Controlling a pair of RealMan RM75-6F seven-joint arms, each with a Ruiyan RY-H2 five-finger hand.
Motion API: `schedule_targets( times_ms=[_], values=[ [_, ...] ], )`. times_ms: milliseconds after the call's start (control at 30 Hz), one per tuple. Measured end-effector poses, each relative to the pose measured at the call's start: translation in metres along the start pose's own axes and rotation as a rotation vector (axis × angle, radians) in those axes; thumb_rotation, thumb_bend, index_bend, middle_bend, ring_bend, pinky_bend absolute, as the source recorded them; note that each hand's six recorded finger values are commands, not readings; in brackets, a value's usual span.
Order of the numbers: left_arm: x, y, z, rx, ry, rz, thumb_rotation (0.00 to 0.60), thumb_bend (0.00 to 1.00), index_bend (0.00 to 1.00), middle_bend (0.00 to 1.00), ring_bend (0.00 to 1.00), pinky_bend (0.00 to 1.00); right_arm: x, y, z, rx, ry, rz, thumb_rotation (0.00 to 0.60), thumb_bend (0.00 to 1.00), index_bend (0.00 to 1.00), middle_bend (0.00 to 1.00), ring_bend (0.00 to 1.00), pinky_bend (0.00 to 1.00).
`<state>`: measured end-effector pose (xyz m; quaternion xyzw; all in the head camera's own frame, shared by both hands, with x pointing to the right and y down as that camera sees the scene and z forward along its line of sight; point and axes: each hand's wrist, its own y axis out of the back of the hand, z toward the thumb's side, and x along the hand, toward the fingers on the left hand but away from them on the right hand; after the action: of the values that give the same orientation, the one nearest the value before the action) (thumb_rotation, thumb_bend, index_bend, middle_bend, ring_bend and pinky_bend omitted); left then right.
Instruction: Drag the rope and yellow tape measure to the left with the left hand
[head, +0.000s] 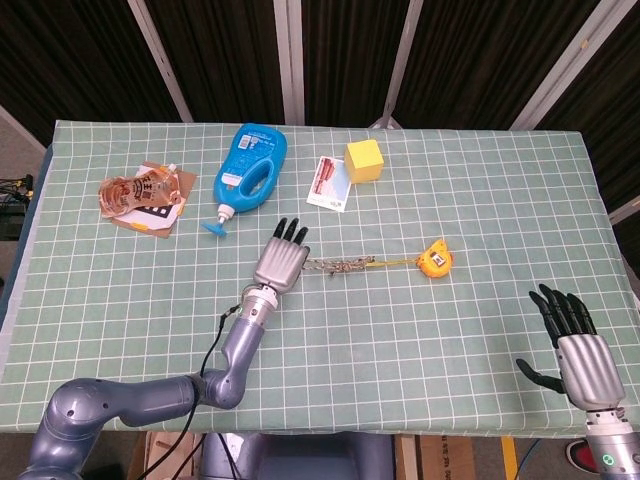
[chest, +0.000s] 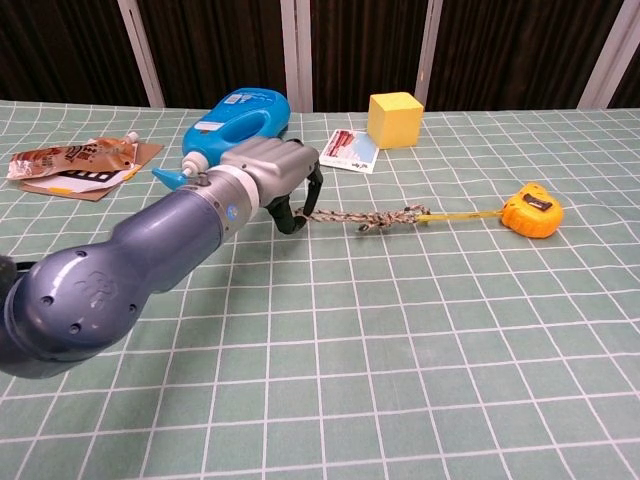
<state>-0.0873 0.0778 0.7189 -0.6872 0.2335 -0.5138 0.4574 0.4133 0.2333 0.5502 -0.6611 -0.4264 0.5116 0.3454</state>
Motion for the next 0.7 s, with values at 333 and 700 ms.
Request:
schedule_targets(
  times_ms=[333,700],
  values=[
    [-0.013,0.029,-0.035,0.042,0.013,0.087,0.600,0.53,0.57,0.13,0.00,0.00,0.001,0.000,0.002,0.016,0.007,-0.009,0.600,0.22,0.00,0.00,0.00,0.00],
    [-0.050,0.062,-0.094,0.061,0.041,0.164,0.600,0.53,0.57,0.13,0.00,0.00,0.002,0.001,0.002,0.030,0.002,-0.020,0.600,0.22,0.00,0.00,0.00,0.00]
  ],
)
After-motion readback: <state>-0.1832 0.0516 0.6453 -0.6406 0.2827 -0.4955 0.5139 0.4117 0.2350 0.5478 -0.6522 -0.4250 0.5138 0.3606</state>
